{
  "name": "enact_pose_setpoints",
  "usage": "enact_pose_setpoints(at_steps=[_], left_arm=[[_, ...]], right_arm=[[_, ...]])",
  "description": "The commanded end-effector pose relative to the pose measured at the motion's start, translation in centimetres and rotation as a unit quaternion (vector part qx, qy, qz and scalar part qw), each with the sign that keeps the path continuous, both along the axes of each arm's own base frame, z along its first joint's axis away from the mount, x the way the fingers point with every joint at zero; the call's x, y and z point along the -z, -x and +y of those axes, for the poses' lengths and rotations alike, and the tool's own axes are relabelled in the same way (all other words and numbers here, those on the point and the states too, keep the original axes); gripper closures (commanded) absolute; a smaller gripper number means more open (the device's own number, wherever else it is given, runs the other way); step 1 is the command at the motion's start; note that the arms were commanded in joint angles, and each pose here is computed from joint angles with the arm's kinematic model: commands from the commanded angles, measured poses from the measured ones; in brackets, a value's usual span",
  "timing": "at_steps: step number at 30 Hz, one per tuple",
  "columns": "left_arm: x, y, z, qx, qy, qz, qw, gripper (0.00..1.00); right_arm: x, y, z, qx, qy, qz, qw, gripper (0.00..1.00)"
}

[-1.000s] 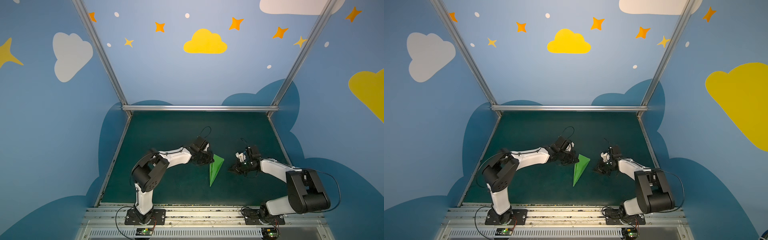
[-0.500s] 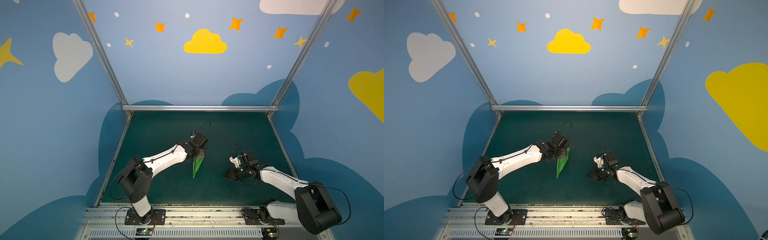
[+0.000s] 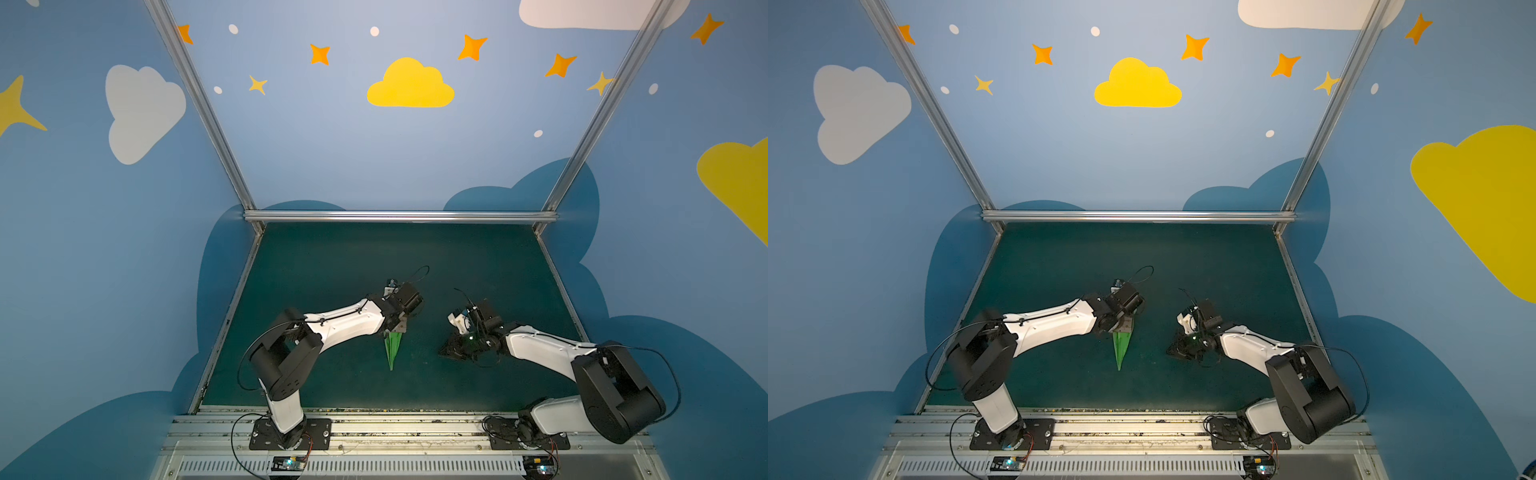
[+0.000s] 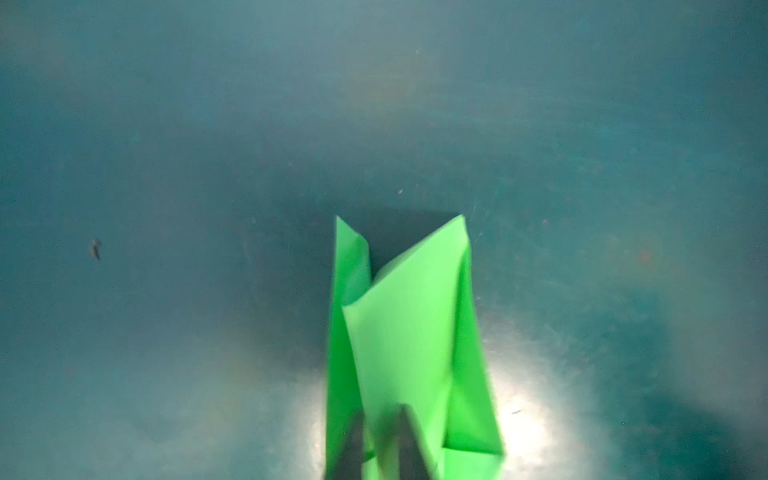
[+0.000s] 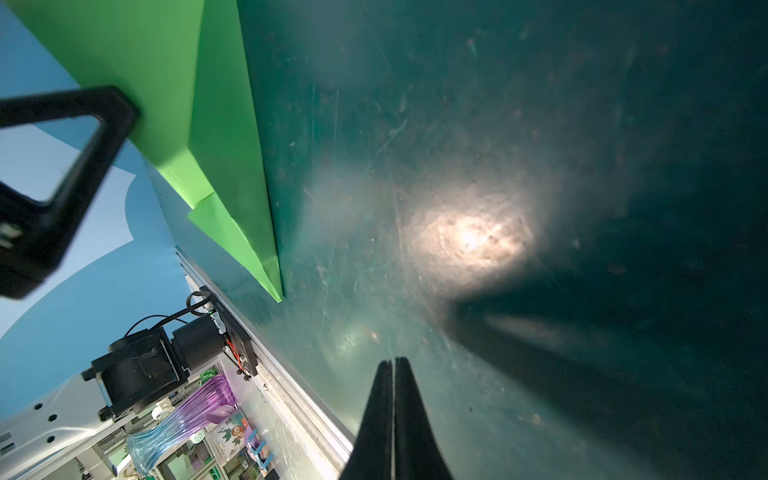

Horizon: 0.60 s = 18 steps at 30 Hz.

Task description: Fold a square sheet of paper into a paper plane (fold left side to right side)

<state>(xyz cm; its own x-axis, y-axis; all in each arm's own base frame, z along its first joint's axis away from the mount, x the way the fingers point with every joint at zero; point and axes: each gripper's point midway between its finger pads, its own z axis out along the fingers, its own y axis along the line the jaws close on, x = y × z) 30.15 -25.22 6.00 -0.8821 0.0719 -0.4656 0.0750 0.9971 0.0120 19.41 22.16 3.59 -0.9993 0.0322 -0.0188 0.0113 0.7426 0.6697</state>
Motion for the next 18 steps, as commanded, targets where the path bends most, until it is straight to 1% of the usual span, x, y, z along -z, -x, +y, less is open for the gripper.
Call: enact_pose_setpoints(at_steps=[1, 5, 8, 12, 18], left_arm=[[0.7, 0.4, 0.0, -0.001, -0.009, -0.001, 1.000, 0.69], [0.8, 1.0, -0.6, 0.004, -0.009, -0.003, 1.000, 0.57], [1.0, 1.3, -1.0, 0.008, -0.007, -0.001, 1.000, 0.53], [1.7, 1.9, -1.6, 0.015, -0.011, 0.007, 1.000, 0.51], [3.0, 2.5, -2.1, 0.025, -0.034, 0.018, 0.999, 0.48]], right_arm=[[-0.6, -1.0, 0.6, 0.002, -0.001, -0.014, 1.000, 1.00], [-0.5, -0.8, 0.7, 0.001, -0.001, -0.013, 1.000, 1.00], [-0.5, -0.8, 0.7, 0.001, 0.001, -0.014, 1.000, 1.00], [-0.2, -0.7, 0.5, 0.001, 0.005, -0.012, 1.000, 1.00], [-0.3, -0.8, 0.6, 0.001, 0.003, -0.014, 1.000, 1.00]])
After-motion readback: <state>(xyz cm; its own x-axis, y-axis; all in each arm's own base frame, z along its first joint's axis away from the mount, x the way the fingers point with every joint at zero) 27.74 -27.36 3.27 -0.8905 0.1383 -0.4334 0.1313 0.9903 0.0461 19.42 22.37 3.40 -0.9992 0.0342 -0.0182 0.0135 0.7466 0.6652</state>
